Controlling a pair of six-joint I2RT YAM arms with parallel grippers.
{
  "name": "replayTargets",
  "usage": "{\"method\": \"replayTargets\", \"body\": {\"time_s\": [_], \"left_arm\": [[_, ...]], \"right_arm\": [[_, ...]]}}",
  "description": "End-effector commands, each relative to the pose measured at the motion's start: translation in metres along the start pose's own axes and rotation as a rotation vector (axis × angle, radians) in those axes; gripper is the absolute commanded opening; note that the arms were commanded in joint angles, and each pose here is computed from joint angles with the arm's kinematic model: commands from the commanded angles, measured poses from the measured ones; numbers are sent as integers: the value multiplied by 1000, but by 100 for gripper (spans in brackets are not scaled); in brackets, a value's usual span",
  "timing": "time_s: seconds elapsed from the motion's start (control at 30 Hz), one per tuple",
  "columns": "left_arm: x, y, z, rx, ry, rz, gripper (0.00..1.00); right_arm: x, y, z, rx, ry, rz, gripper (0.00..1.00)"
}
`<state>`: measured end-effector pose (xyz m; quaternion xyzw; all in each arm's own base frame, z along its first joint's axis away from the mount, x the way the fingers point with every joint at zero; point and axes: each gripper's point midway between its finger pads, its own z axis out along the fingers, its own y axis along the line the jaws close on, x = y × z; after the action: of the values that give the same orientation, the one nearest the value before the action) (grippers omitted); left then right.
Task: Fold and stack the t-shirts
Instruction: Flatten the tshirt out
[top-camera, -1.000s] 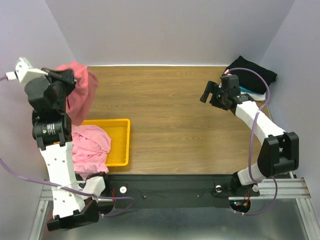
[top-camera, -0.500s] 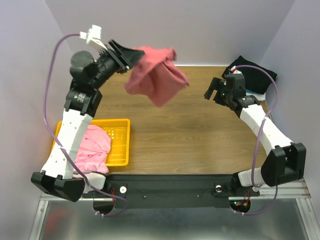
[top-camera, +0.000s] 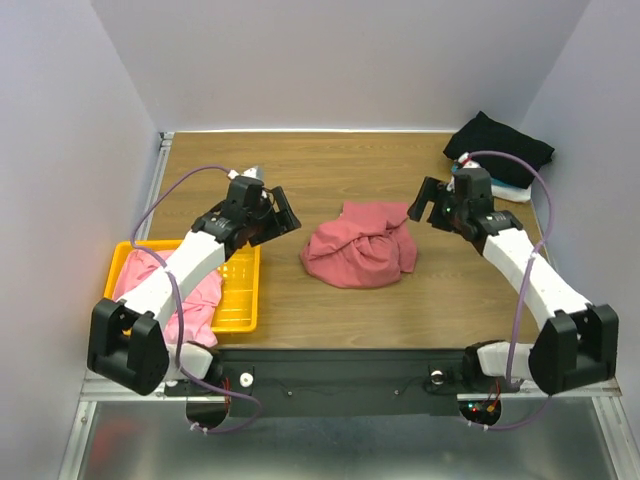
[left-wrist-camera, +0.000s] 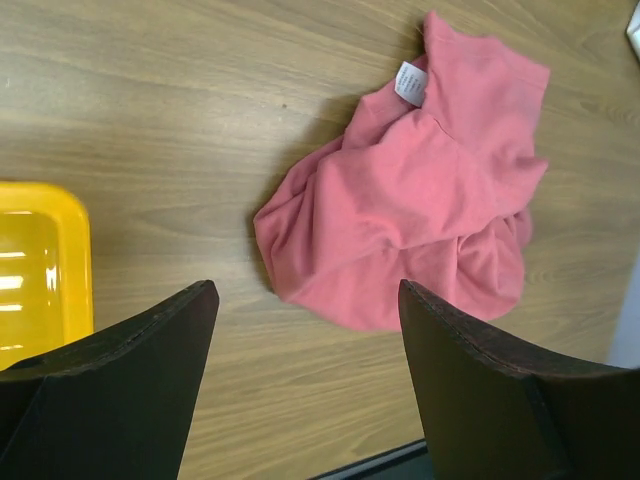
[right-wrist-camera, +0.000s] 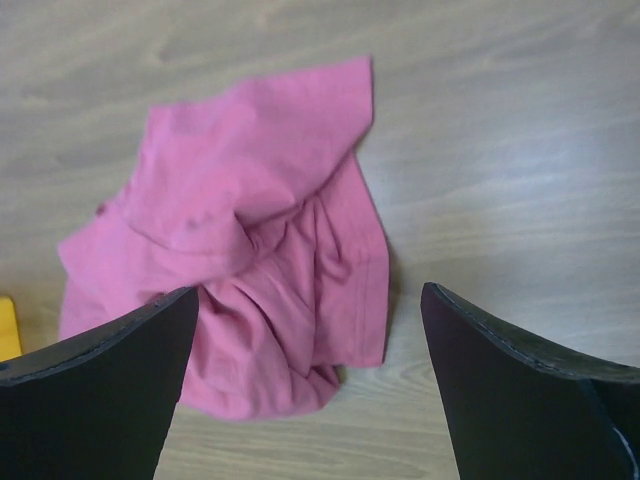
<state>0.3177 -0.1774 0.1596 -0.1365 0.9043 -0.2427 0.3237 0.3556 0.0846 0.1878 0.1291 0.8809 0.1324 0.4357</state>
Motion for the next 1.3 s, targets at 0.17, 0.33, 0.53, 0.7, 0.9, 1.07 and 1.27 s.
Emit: {"method": "replayTargets", "body": {"time_s": [0.17,0.33,0.53,0.7,0.9,1.07,1.27], "left_arm": [[2,-33,17,41,-10,204,84],[16,-30,45,7,57,236,84],[22,-27,67,-21,113,266,84],[10,-34,67,-30,99,277,84],[6,-35,63,-48,88,264,84],[-18,-59,39,11,5,237,84],[-60,-108,-6,152,-127,231,85]], "right_arm": [[25,31,53,-127,172,52,95],[38,51,81,-167,250,81,93],[60,84,99,-219,319,59,91],[72,95,116,-243,371,55,56],[49,106,110,-264,336,44,0],[-27,134,67,-329,160,-12,0],[-71,176,-7,-558,65,-100,0]]}}
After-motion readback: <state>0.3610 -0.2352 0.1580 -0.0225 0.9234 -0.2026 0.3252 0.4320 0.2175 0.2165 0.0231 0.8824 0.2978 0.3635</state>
